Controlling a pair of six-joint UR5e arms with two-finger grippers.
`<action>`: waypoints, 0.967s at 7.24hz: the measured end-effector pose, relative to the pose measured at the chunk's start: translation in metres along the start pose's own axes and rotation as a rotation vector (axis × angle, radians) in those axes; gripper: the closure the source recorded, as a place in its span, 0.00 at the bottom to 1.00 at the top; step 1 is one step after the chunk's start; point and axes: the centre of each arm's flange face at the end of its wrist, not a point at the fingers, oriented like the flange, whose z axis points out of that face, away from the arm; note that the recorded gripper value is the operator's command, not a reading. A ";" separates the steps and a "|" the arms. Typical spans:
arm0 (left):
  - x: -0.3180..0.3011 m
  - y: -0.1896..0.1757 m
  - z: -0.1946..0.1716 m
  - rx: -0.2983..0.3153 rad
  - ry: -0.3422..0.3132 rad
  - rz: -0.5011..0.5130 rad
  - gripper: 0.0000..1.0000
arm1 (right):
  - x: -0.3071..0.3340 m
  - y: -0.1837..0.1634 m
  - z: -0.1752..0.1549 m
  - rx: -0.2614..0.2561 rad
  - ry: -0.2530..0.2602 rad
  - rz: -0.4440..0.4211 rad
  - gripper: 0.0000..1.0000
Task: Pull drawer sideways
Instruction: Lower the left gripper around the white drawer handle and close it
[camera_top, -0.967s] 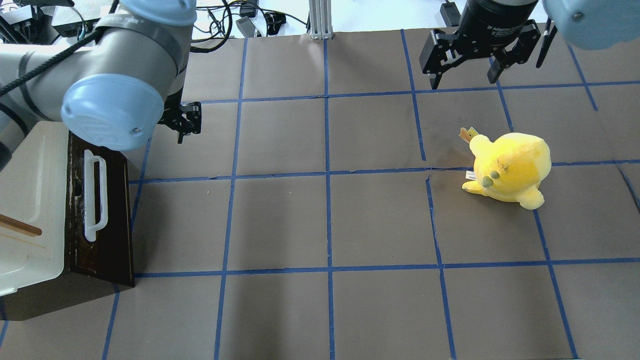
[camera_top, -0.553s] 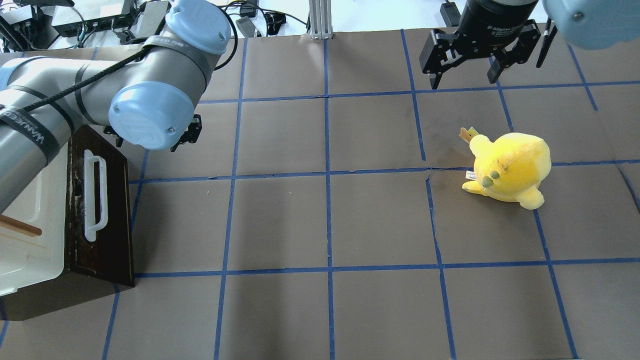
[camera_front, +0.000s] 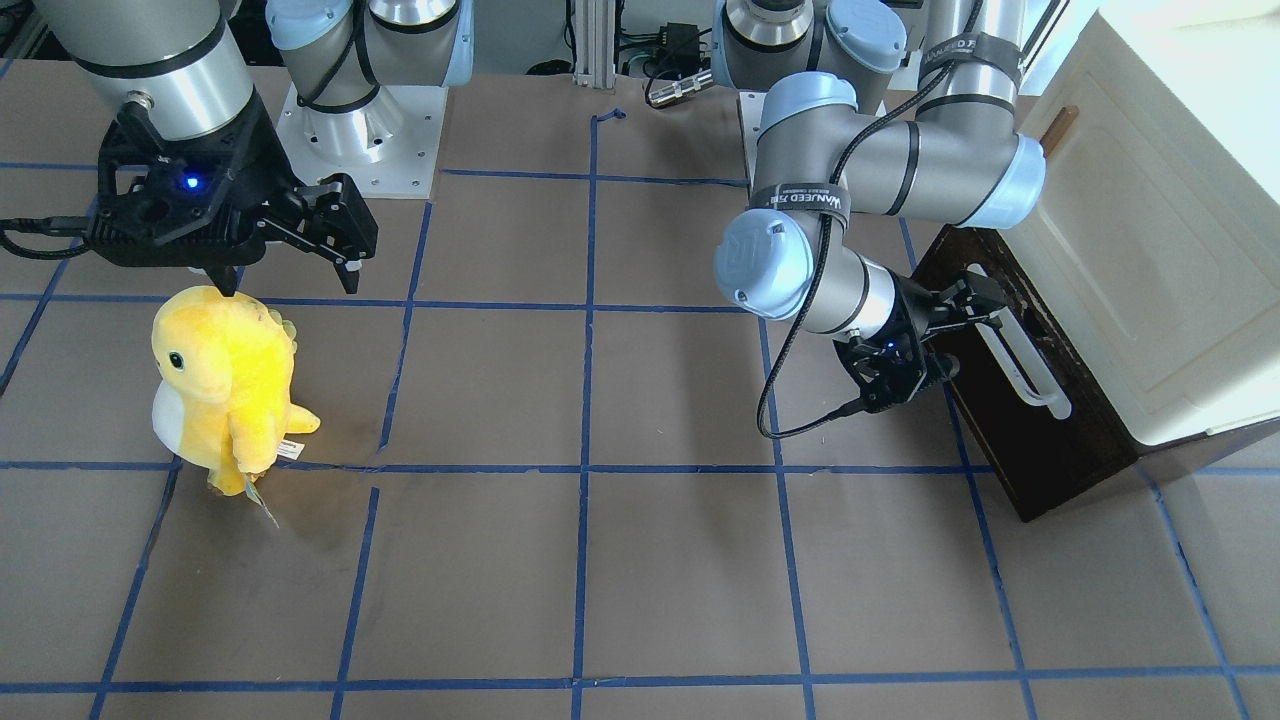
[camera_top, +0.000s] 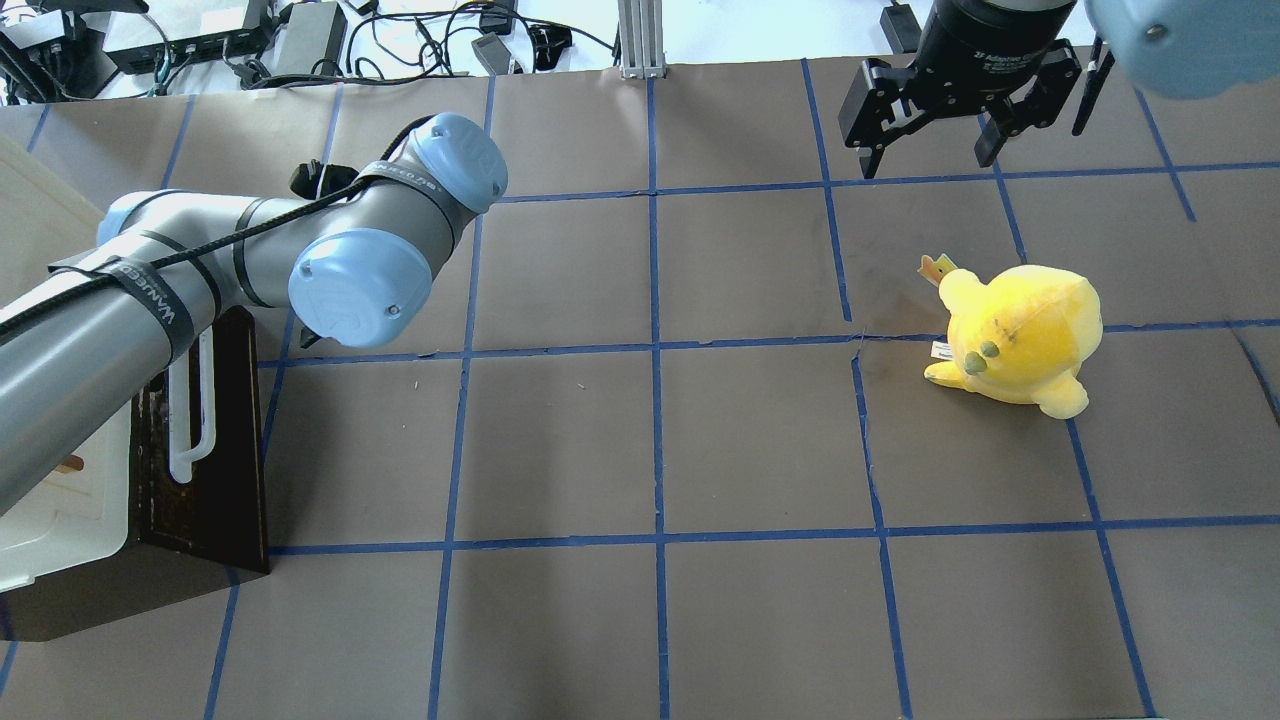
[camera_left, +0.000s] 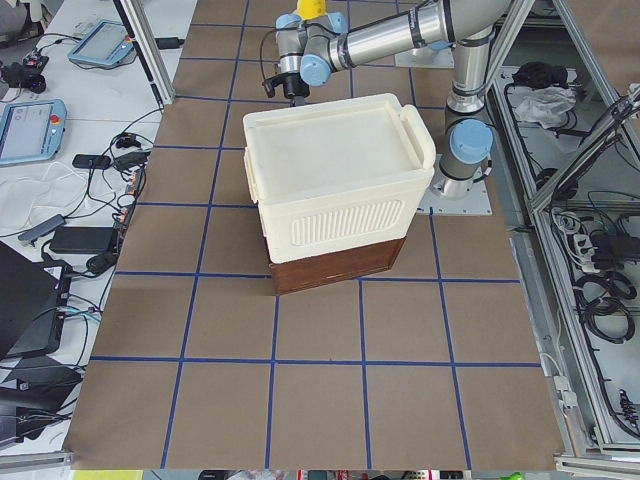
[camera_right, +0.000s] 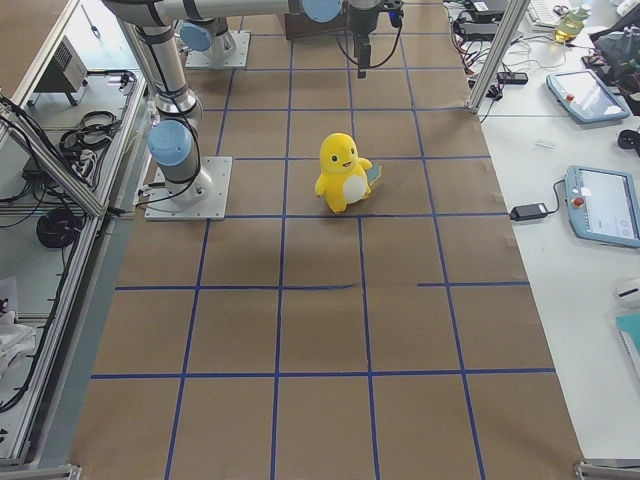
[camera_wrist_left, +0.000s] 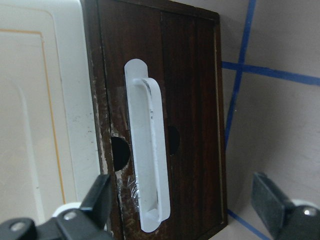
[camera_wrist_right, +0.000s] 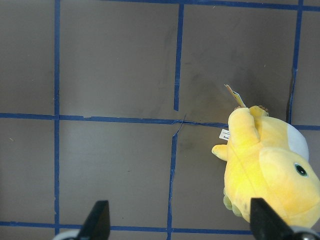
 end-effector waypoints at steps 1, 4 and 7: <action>0.006 0.004 0.008 -0.009 -0.046 0.042 0.00 | 0.000 0.000 0.000 0.000 0.000 0.000 0.00; 0.024 0.000 0.028 0.001 -0.171 0.115 0.00 | 0.000 0.000 0.000 0.000 0.000 0.000 0.00; 0.049 -0.010 0.045 0.009 -0.244 0.150 0.00 | 0.000 0.000 0.000 0.000 0.000 0.000 0.00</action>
